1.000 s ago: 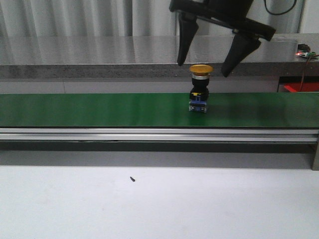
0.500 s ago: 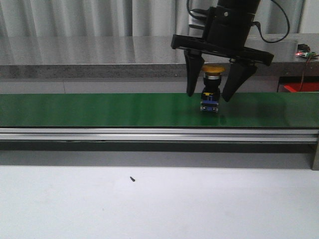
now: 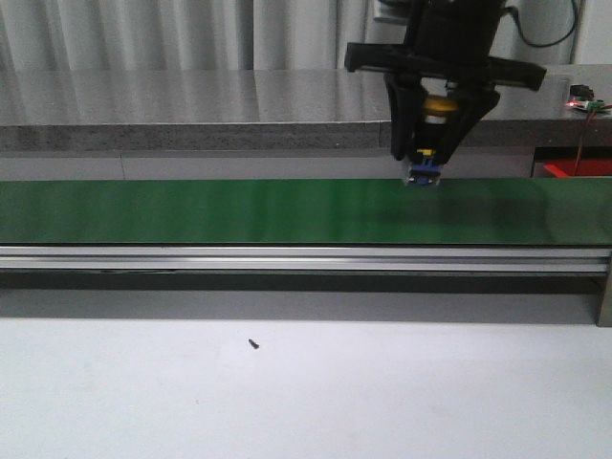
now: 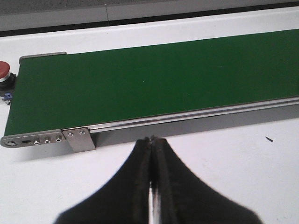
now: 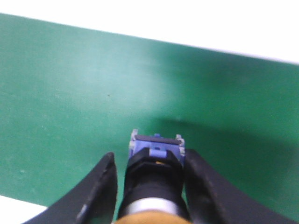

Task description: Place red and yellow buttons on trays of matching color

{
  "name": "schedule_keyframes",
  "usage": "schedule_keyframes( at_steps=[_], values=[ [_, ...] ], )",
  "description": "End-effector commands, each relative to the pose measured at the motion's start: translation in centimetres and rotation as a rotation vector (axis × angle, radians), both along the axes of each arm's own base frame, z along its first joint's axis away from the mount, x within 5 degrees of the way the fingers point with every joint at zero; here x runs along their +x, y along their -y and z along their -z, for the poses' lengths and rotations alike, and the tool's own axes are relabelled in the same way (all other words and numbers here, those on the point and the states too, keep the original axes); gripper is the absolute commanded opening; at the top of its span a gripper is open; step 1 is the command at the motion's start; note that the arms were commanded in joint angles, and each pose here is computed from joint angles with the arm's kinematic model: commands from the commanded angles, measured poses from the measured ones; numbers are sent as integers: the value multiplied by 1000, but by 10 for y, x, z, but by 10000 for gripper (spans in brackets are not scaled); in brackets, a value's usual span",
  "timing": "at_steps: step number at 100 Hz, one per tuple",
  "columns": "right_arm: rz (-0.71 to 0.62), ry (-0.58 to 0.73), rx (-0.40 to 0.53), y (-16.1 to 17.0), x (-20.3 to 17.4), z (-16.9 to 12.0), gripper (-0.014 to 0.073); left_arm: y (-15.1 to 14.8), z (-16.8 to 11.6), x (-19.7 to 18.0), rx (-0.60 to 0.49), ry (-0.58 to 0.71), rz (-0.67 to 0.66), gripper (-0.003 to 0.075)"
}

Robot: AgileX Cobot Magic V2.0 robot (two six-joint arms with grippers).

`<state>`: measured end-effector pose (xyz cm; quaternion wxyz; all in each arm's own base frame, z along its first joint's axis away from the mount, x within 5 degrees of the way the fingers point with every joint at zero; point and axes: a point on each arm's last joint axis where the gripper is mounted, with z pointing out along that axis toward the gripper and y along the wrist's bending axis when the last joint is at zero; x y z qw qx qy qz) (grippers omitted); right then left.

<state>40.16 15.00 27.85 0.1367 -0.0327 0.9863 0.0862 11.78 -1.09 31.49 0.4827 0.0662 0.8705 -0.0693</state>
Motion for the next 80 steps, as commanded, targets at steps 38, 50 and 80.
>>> schedule_keyframes(
  at_steps=[38,50,80],
  values=[
    [46,171,-76,49,-46,-76,212,1,-13,2,-27,73,-11,-20],
    [104,164,-83,75,-58,-68,212,1,-13,2,-27,69,-9,-20],
    [298,128,-103,145,-101,-43,212,1,-13,2,-27,67,-8,-20]
  ],
)
